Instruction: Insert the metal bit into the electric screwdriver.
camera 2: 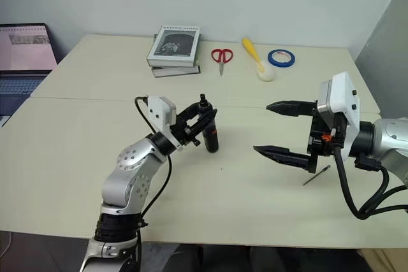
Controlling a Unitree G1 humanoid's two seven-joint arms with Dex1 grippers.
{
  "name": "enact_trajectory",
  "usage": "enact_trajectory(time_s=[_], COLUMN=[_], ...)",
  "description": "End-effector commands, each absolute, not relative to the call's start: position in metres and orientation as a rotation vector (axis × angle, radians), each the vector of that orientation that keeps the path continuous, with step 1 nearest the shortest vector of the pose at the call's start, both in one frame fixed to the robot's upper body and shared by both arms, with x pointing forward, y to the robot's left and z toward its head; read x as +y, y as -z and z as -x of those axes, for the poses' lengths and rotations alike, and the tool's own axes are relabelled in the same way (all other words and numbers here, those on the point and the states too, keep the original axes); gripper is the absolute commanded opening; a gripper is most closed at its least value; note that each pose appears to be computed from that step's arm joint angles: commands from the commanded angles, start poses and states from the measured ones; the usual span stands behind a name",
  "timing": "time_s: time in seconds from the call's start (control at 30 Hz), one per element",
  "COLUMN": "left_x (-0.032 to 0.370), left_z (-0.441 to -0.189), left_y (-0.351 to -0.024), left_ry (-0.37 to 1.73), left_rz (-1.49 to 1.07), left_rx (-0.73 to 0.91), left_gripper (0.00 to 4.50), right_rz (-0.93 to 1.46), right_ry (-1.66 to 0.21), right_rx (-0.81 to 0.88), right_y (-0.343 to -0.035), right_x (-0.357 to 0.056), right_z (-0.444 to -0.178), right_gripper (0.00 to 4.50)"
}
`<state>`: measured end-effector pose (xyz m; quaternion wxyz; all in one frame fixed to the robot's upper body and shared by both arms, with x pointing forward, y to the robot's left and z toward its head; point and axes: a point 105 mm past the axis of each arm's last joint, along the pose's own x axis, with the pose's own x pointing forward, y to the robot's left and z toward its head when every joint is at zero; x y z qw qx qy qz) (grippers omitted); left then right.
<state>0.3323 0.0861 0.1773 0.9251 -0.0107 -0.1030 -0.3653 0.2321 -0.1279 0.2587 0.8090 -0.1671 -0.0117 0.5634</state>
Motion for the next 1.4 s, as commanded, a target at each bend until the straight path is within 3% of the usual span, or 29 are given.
enact_trajectory(time_s=[0.03,0.8,0.97,1.4], left_x=[0.086,0.085,0.064,0.037], left_z=[-0.328,-0.318,-0.305,-0.305], left_y=[-0.167,-0.185,-0.197,-0.207], left_ry=[0.751,0.786,0.863,0.934], left_rz=[0.037,-0.001,-0.036,-0.009], left_rx=[-0.157,-0.234,-0.31,-0.4], left_gripper=[1.66,1.66,1.66,1.66], right_rz=[0.392,0.421,0.511,0.591], right_ry=[-1.221,-1.181,-1.163,-1.023], right_rx=[-0.055,-0.077,-0.004,0.128], right_y=[-0.262,-0.265,-0.251,-0.226], right_x=[-0.124,-0.126,-0.146,-0.183], right_z=[-0.228,-0.235,-0.233,-0.232], right_gripper=[4.5,4.5,4.5,4.5])
